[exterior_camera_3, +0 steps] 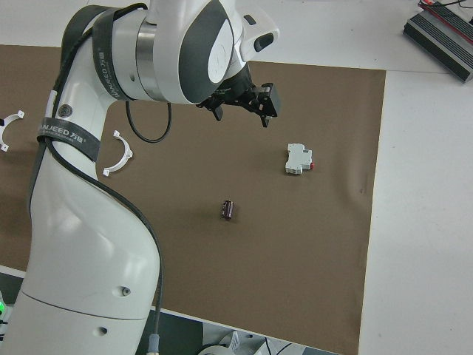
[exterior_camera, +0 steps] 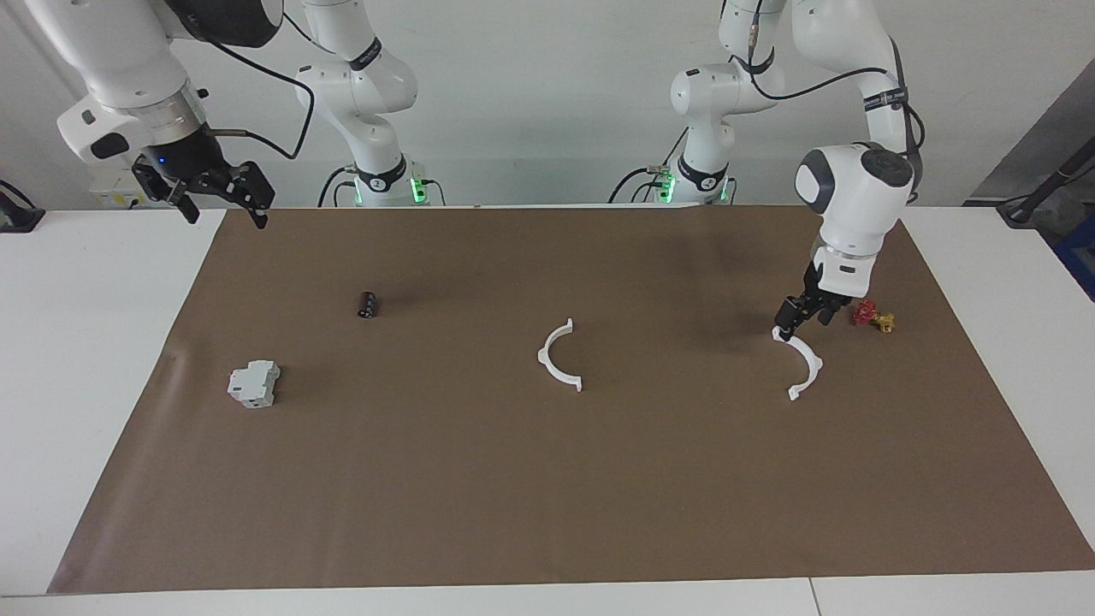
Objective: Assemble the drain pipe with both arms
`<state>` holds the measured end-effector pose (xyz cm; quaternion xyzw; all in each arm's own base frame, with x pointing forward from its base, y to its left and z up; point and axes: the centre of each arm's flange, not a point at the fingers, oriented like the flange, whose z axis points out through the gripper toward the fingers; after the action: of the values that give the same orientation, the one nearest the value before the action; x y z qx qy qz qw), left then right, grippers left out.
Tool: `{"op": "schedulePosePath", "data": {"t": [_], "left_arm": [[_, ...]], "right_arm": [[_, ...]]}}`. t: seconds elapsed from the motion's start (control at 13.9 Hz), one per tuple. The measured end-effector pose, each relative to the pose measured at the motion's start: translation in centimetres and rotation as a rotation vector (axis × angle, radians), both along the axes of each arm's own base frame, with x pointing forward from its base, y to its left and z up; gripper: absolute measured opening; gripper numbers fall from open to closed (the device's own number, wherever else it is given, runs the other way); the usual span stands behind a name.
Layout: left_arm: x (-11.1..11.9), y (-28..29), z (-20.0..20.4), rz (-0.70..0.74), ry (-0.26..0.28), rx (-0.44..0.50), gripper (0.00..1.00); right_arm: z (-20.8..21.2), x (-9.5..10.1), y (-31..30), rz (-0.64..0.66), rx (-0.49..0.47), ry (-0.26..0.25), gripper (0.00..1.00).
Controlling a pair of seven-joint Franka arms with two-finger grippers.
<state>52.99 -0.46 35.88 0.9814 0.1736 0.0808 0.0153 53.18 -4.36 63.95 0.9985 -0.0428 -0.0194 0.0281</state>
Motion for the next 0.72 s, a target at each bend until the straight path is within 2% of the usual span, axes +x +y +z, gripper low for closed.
{"op": "schedulePosePath", "data": {"t": [0.22,0.72], "left_arm": [[-0.5,2.3,-2.1,0.032,0.034,0.0,1.0],[-0.6,3.1,-5.3,-0.091,0.069,0.014,1.0]], "right_arm": [[-0.4,0.4,1.5,0.004,0.005,0.007,1.0],[-0.5,0.6,3.6,0.012,0.015,0.007,1.0]]}}
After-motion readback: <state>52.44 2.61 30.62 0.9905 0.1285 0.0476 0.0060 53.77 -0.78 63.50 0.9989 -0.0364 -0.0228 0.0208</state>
